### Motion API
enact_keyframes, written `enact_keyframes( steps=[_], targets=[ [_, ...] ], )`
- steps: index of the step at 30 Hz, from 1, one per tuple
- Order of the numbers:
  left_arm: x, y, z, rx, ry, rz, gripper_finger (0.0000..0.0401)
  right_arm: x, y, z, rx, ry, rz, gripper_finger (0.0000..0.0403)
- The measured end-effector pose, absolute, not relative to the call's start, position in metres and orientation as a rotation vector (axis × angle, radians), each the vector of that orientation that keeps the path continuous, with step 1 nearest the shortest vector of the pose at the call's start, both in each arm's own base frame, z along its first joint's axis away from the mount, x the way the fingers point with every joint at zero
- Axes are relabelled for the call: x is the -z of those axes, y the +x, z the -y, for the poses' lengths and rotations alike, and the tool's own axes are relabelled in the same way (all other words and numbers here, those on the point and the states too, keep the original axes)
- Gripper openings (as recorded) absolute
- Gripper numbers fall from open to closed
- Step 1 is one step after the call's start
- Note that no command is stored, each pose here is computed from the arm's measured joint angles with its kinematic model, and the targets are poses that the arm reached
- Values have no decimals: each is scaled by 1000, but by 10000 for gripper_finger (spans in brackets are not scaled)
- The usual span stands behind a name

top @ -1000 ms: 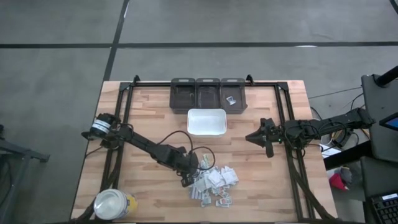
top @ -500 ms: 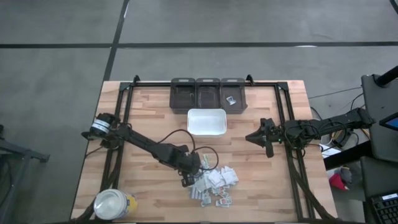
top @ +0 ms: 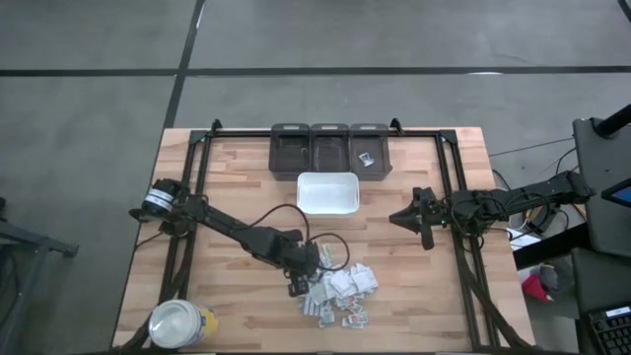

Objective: Pick & Place First Aid Supplies
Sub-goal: Put the white alcohol pad into the right black bin

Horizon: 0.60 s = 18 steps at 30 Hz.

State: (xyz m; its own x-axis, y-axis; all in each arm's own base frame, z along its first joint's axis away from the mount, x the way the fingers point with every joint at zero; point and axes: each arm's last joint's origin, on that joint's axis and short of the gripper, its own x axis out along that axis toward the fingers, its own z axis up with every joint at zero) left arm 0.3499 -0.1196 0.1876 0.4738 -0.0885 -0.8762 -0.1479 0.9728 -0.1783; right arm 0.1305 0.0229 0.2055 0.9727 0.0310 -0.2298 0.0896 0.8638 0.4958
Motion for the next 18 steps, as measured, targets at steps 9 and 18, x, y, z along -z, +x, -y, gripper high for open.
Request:
enact_keyframes(
  steps=[9, 18],
  targets=[
    [-188, 353, 117, -31, -252, -1062, 75, -206, 131, -23, 31, 528, -234, 57],
    [-178, 353, 115, -44, -345, -1058, 145, -206, 131, -23, 31, 529, -233, 57]
  ],
)
